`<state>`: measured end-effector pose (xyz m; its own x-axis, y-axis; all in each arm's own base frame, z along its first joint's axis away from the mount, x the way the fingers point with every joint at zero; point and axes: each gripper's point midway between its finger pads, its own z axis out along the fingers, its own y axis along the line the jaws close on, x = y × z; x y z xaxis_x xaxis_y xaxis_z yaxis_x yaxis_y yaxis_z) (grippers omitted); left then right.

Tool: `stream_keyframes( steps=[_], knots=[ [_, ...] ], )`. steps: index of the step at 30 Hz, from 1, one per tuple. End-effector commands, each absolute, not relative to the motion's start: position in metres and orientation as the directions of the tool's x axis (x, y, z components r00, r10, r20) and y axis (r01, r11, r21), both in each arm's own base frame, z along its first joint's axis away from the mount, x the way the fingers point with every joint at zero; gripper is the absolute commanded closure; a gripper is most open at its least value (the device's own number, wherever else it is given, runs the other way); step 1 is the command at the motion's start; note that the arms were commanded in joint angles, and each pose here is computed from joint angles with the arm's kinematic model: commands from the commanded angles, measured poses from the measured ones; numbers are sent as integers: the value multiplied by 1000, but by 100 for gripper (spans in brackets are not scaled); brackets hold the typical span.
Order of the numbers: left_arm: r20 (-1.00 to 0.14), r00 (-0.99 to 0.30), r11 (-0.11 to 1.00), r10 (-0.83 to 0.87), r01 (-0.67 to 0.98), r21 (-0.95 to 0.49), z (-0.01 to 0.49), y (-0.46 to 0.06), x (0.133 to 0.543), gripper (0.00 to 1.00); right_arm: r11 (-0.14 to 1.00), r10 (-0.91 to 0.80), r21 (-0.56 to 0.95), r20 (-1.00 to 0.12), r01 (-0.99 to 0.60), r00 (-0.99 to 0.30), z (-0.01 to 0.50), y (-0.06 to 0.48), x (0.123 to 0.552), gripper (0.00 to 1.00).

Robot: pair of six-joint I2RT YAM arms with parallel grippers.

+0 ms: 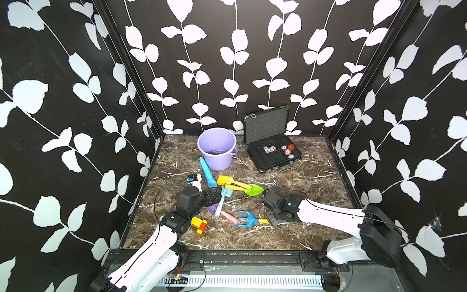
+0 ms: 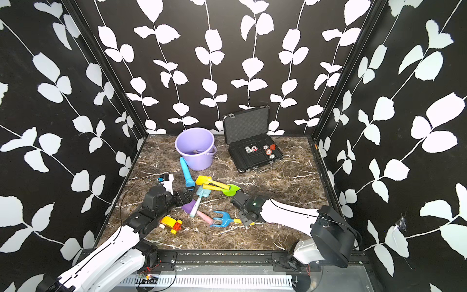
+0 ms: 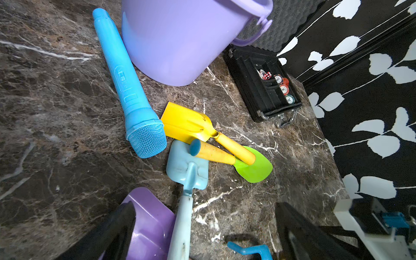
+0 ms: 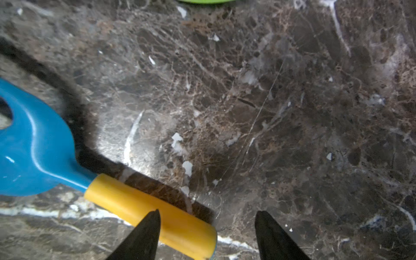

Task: Organize the gardening tools
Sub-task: Pick up the gardening tool from the center of the board.

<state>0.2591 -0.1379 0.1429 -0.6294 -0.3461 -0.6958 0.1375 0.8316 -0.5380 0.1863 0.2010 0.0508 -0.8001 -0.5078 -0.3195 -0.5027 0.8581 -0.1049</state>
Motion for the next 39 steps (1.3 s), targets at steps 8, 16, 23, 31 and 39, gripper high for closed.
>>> stream_keyframes(
  steps=[8, 16, 23, 31, 39],
  knots=[
    [-721, -595, 815, -356, 181, -551, 165, -142, 261, 1, 770, -623, -37, -263, -637, -737, 37, 226, 167, 23],
    [-714, -601, 810, -359, 179, -558, 163, -143, 260, 1, 744, -663, -81, -209, -663, -719, 20, 232, 172, 22],
    [-716, -599, 812, -359, 178, -556, 163, -142, 260, 1, 752, -657, -89, -182, -653, -732, 11, 232, 172, 42],
    [-708, -603, 807, -368, 171, -566, 160, -142, 259, 1, 779, -623, -101, -237, -619, -745, 19, 225, 176, 64],
    [-706, -601, 802, -375, 171, -572, 161, -142, 259, 1, 806, -578, -87, -325, -585, -749, 31, 225, 181, 92]
  ],
)
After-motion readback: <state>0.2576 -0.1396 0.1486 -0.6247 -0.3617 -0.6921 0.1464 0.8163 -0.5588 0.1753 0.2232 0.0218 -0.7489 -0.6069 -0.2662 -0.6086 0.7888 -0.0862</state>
